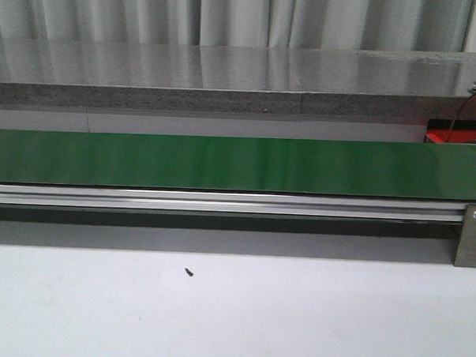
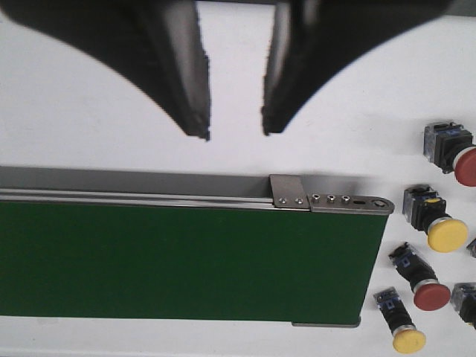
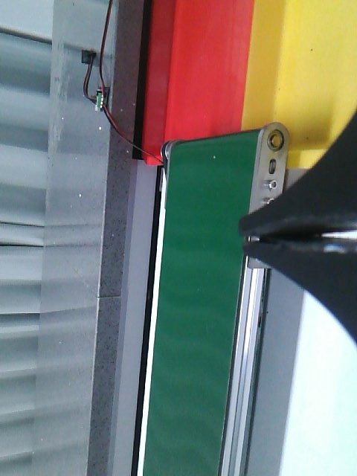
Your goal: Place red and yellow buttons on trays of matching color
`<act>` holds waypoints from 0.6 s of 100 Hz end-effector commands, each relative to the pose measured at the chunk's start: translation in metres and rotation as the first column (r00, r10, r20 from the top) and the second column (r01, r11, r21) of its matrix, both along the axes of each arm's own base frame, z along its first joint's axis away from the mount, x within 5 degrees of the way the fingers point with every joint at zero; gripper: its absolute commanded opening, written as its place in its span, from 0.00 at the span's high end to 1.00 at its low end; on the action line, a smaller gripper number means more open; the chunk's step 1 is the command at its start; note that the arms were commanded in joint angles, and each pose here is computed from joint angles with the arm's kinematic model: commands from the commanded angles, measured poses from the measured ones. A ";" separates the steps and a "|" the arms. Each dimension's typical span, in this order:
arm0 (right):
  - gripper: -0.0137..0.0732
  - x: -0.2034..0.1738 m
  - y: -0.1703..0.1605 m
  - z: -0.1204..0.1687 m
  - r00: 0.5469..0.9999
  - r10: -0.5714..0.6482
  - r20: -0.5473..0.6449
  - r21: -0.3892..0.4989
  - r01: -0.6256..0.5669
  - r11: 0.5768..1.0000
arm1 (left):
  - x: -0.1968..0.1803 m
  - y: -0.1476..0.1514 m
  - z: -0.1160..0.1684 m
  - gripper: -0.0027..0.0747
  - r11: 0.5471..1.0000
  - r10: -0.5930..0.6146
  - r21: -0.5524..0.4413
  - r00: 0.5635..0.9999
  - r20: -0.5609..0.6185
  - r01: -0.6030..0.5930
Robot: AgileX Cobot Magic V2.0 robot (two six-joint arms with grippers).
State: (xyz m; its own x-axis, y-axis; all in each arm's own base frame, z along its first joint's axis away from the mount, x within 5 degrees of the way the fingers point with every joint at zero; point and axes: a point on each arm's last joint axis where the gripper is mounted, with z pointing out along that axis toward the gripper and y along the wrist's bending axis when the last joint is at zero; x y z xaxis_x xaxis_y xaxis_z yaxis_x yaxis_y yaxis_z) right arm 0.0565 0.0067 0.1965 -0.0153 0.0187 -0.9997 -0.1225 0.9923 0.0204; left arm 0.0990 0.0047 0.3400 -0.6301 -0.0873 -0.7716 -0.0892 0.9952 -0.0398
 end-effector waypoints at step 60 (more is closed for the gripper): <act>0.92 -0.002 0.000 0.014 0.993 0.008 0.114 0.003 -0.008 1.000 | 0.007 0.038 0.019 0.11 0.901 0.380 0.201 0.923 0.065 -0.385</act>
